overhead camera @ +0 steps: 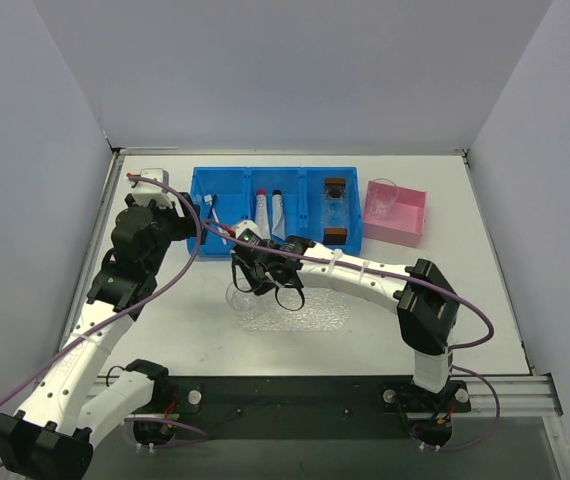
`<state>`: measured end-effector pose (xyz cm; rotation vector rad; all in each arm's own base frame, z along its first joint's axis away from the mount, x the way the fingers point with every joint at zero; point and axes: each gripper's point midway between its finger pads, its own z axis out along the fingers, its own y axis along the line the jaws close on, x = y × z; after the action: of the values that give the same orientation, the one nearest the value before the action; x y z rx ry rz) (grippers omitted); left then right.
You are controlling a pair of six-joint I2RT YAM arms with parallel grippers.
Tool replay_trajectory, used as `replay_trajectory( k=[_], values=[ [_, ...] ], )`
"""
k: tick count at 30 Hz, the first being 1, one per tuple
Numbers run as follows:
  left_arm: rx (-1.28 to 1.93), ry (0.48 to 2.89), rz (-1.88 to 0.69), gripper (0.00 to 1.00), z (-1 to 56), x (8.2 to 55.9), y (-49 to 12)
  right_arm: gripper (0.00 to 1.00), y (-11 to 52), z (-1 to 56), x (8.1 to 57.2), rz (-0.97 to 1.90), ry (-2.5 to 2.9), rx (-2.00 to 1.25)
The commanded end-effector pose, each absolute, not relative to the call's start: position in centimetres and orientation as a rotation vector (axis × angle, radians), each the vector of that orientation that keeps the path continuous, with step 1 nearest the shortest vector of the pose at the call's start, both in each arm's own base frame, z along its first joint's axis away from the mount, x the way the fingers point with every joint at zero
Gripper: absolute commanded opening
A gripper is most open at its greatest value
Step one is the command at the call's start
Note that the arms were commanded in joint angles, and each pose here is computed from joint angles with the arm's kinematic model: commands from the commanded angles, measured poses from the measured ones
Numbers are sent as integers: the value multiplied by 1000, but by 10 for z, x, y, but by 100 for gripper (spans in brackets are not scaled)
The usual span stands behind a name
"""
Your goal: Prepare toiletry sets of a toothbrush and toothpaste on the tray
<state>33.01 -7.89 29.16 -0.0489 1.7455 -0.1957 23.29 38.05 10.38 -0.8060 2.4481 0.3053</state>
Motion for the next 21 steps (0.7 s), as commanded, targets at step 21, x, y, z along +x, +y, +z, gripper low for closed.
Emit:
replay_trajectory(
  k=[21],
  values=[
    [-34,1699,-227,79,311,332,-85,0,381,101,229,262,2451,-771]
  ],
)
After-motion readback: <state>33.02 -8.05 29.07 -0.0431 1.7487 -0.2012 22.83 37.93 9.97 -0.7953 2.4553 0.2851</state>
